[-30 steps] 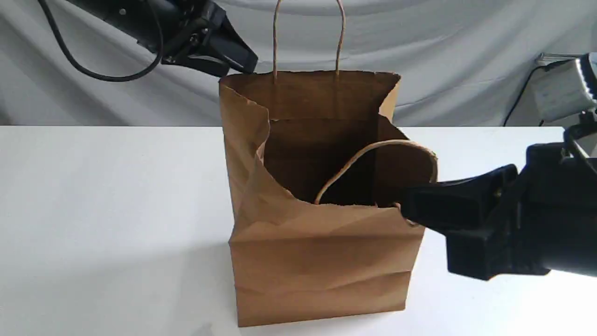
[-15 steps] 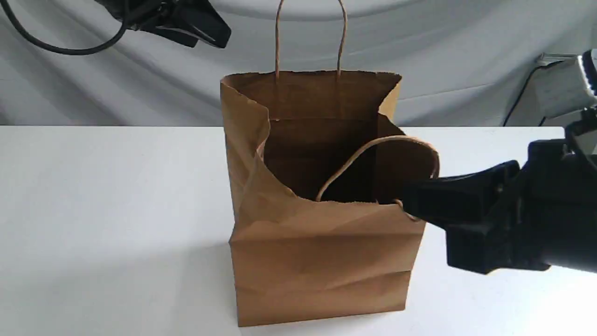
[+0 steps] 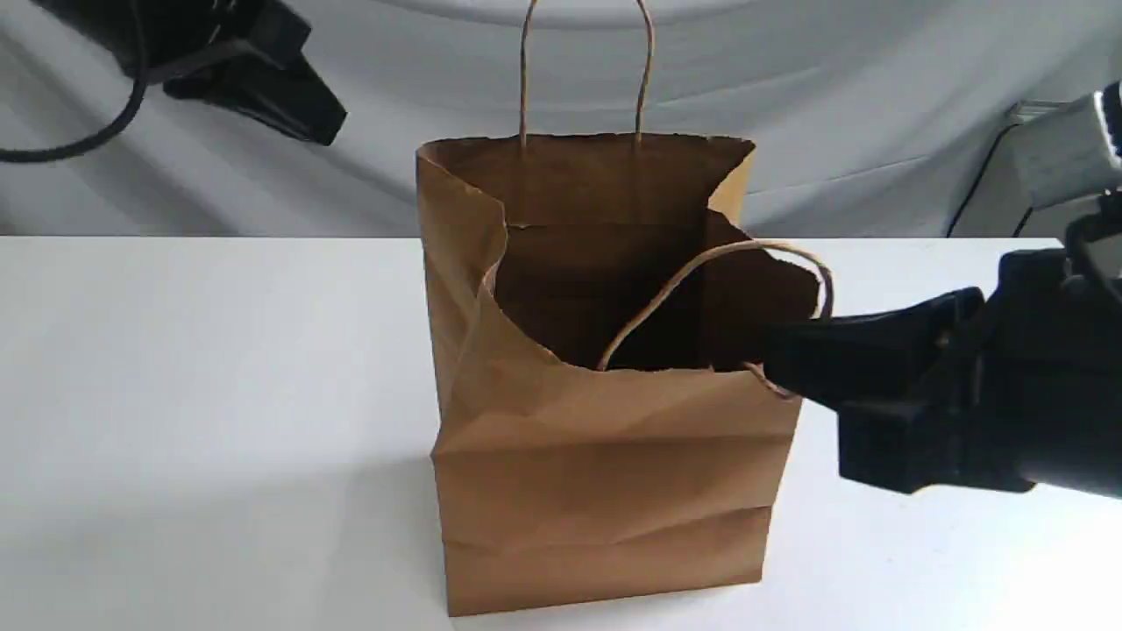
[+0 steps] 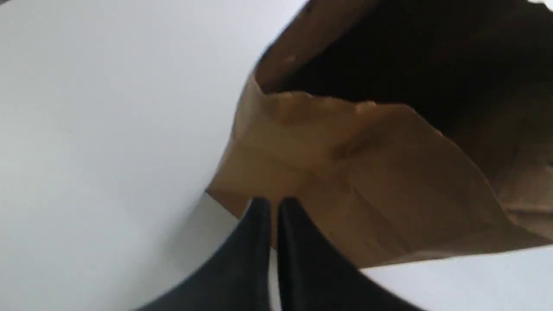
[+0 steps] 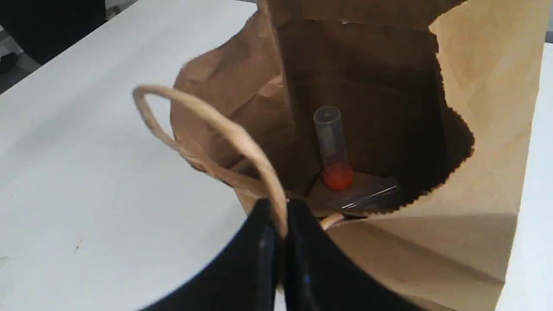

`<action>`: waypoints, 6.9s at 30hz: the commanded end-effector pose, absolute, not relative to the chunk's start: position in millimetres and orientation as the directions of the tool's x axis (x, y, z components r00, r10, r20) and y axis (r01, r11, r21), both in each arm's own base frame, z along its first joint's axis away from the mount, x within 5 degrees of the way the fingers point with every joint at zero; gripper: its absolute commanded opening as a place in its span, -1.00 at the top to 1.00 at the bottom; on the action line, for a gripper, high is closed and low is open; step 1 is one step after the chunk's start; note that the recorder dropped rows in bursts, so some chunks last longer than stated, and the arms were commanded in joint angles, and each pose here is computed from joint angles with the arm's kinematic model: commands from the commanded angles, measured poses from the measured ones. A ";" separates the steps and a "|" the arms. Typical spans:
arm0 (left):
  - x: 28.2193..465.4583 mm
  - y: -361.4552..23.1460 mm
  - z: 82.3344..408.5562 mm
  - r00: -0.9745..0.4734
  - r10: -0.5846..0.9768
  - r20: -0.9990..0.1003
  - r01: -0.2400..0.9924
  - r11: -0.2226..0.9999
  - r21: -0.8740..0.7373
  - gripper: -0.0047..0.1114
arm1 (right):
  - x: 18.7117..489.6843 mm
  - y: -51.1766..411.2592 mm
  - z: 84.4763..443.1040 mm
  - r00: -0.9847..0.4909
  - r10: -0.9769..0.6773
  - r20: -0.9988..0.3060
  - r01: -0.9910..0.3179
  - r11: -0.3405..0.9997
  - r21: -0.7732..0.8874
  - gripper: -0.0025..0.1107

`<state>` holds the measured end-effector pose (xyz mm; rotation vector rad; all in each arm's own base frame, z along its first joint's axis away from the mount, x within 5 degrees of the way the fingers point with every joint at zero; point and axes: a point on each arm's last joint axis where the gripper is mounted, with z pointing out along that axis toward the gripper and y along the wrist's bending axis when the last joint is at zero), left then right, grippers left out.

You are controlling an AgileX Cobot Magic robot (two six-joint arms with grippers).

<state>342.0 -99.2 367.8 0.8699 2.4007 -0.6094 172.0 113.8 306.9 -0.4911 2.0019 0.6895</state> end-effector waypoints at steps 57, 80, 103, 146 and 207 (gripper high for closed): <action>81.5 -37.3 291.7 -0.148 -0.046 -0.988 0.400 0.911 -0.102 0.92 | 89.4 58.0 337.6 0.031 -0.157 -0.987 -0.562 0.814 -0.147 0.96; 76.5 -42.4 286.8 -0.188 -0.016 -0.982 0.459 0.883 -0.103 0.92 | 88.0 60.0 339.1 -0.030 -0.038 -0.999 -0.583 0.812 -0.014 0.96; 76.5 -42.4 286.8 -0.188 -0.016 -0.982 0.459 0.883 -0.103 0.92 | 54.4 12.9 279.9 0.114 0.097 -0.989 -0.181 0.981 0.076 0.96; 76.5 -42.4 286.8 -0.187 -0.015 -0.982 0.459 0.883 -0.101 0.92 | 54.8 1.0 217.2 0.043 -0.048 -0.998 -0.021 0.999 -0.049 0.96; 62.1 -22.1 296.0 -0.005 -0.026 -1.000 0.232 0.972 -0.026 0.92 | 56.5 1.6 205.3 -0.001 0.028 -1.000 -0.029 0.999 0.028 0.96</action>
